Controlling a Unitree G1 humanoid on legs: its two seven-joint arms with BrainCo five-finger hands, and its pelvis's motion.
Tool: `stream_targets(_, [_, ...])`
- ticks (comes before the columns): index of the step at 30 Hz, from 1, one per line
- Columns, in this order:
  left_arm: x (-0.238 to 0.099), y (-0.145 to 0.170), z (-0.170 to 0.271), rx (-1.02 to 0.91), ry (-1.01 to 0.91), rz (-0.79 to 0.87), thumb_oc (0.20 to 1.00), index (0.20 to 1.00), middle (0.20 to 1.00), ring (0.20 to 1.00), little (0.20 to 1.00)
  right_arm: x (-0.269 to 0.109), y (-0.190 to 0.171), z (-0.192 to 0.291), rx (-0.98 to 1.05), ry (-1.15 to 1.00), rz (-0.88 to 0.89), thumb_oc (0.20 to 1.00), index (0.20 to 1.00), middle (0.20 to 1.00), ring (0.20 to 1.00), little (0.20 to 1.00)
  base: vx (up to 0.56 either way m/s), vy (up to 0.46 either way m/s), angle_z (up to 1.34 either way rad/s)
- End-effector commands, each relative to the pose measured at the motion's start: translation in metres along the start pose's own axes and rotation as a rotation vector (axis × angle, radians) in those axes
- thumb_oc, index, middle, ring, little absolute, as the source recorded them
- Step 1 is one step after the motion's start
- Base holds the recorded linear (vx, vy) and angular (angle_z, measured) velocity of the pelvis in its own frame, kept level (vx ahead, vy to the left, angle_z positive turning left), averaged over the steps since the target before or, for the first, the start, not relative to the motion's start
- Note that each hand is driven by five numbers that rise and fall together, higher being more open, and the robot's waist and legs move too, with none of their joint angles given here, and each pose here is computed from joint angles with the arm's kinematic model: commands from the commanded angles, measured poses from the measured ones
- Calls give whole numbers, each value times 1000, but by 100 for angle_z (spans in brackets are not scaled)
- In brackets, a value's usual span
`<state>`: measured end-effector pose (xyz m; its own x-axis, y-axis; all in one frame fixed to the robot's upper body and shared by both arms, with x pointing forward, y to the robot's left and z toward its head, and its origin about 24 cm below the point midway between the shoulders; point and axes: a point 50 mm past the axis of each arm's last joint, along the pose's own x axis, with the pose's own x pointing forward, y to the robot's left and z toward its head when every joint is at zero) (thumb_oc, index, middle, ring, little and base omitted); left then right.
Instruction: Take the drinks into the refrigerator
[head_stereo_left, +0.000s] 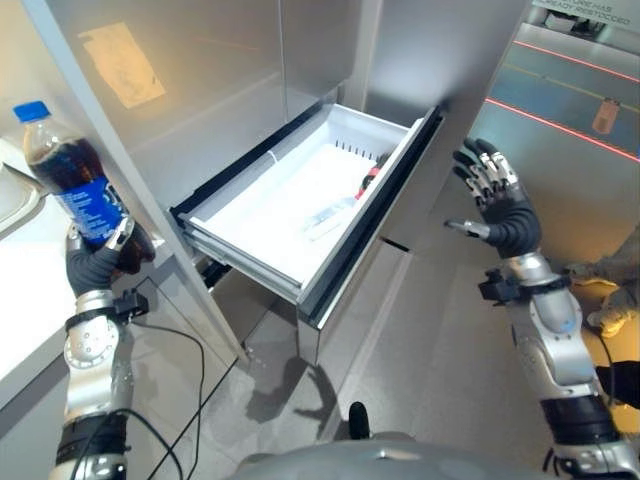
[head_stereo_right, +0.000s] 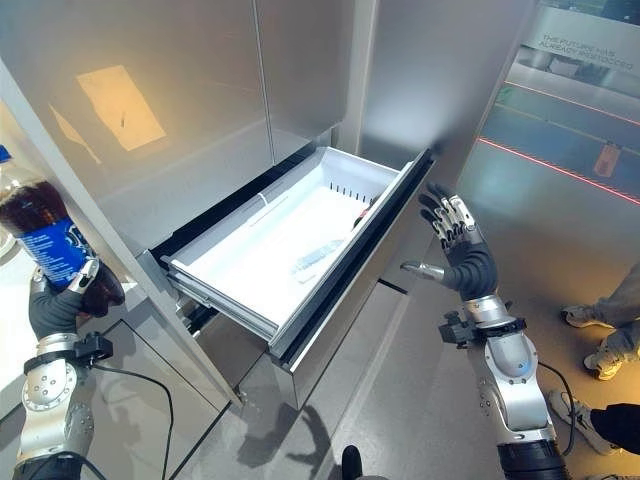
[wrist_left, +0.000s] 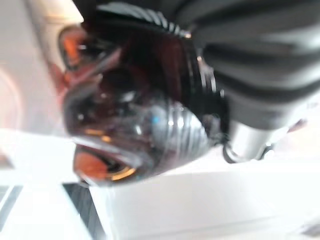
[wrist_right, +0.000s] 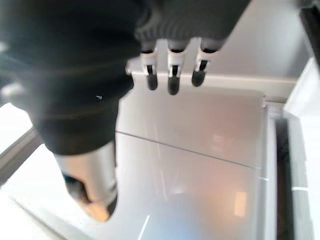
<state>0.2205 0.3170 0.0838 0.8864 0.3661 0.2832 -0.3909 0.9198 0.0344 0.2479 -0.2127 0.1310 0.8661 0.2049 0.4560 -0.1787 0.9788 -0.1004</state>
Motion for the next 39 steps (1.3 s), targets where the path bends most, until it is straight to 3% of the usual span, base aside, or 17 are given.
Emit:
stream_targets(1, [17, -34, 58, -82, -299, -219, 200, 200, 200, 200, 200, 7, -10, 10, 7, -47, 12, 1000, 1000, 1000, 1000, 1000, -8, -25, 11])
stream_targets(6, [8, -54, 73, -162, -340, -404, 200, 200, 200, 200, 200, 7, -16, -10, 120, 54, 31, 1000, 1000, 1000, 1000, 1000, -9, -30, 20])
stream_targets(15, [-11, -84, 87, -312, -337, -694, 200, 200, 200, 200, 200, 26, -18, -9, 83, 105, 149, 1000, 1000, 1000, 1000, 1000, -9, -34, 15])
stream_targets(21, [-29, -116, 90, -367, -282, -978, 200, 200, 200, 200, 200, 53, 14, -7, 146, 110, 362, 1000, 1000, 1000, 1000, 1000, -27, -28, 10])
stream_targets(26, [-38, -130, 89, -305, -236, -1156, 200, 200, 200, 200, 200, 67, 51, -4, 250, 133, 586, 1000, 1000, 1000, 1000, 1000, -14, -14, 6])
stream_targets(39, [-42, -151, 78, -214, -186, -1298, 200, 200, 200, 200, 200, 90, 119, 3, 398, 139, 840, 1000, 1000, 1000, 1000, 1000, -9, -2, 1])
